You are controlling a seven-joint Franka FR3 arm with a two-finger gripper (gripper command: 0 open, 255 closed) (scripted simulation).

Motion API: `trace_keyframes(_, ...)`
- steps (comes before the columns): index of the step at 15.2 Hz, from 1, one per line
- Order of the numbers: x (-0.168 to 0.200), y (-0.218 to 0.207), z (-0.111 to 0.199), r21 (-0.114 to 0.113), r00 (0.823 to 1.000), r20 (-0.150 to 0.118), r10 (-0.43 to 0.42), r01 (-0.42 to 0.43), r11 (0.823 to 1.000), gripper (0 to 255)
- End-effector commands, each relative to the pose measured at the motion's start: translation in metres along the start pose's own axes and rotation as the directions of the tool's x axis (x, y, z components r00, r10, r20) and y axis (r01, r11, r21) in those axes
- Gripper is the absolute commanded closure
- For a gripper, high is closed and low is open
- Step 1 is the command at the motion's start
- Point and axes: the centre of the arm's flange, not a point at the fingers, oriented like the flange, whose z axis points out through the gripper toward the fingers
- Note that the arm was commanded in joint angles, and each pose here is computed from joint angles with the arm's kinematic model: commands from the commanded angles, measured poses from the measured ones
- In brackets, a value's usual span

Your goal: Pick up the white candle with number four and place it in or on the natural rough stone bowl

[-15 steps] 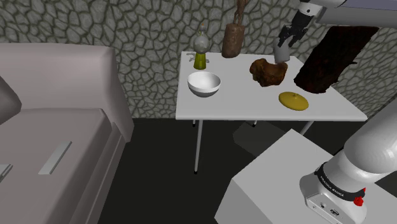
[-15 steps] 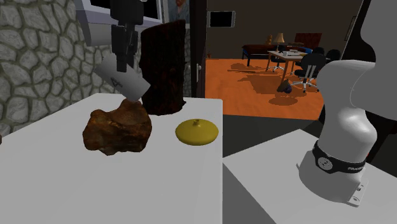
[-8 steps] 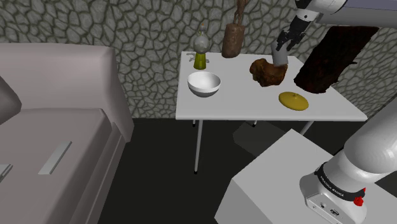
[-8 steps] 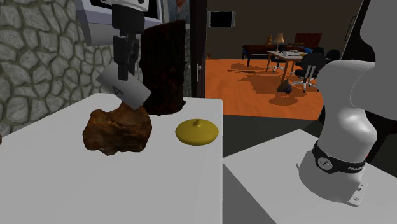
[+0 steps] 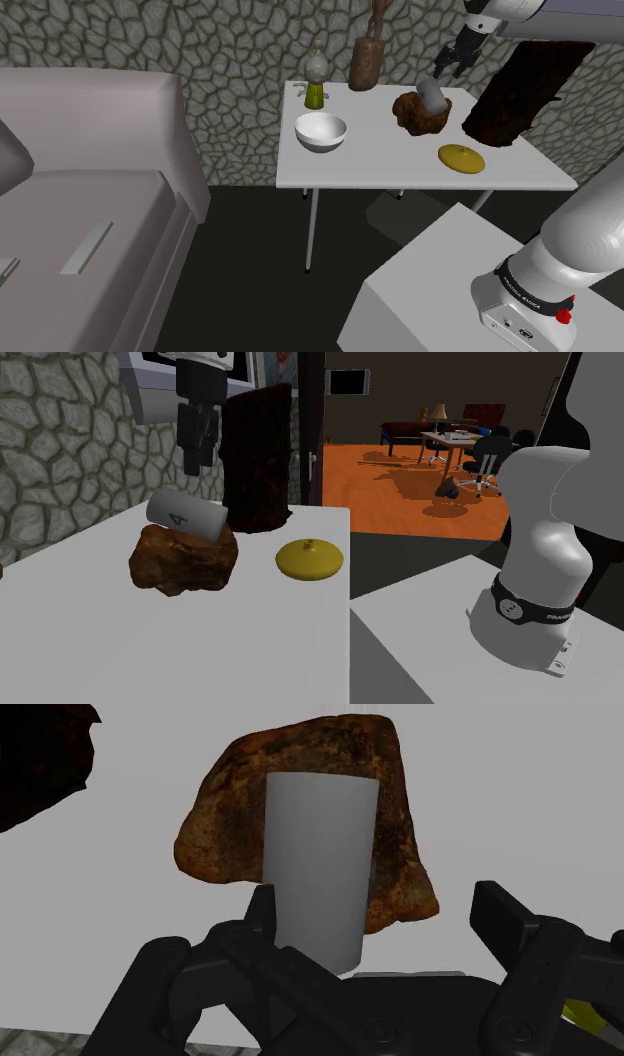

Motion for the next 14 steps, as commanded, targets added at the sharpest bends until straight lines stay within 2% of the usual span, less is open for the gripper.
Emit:
trace_keyframes(1, 0.000, 0.000, 0.000, 0.000, 1.000, 0.000, 0.000, 0.000, 1.000, 0)
trace_keyframes(2, 0.000, 0.000, 0.000, 0.000, 1.000, 0.000, 0.000, 0.000, 1.000, 0)
trace_keyframes(6, 0.000, 0.000, -0.050, 0.000, 1.000, 0.000, 0.000, 0.000, 1.000, 0)
trace_keyframes(14, 0.000, 0.000, -0.050, 0.000, 1.000, 0.000, 0.000, 0.000, 1.000, 0)
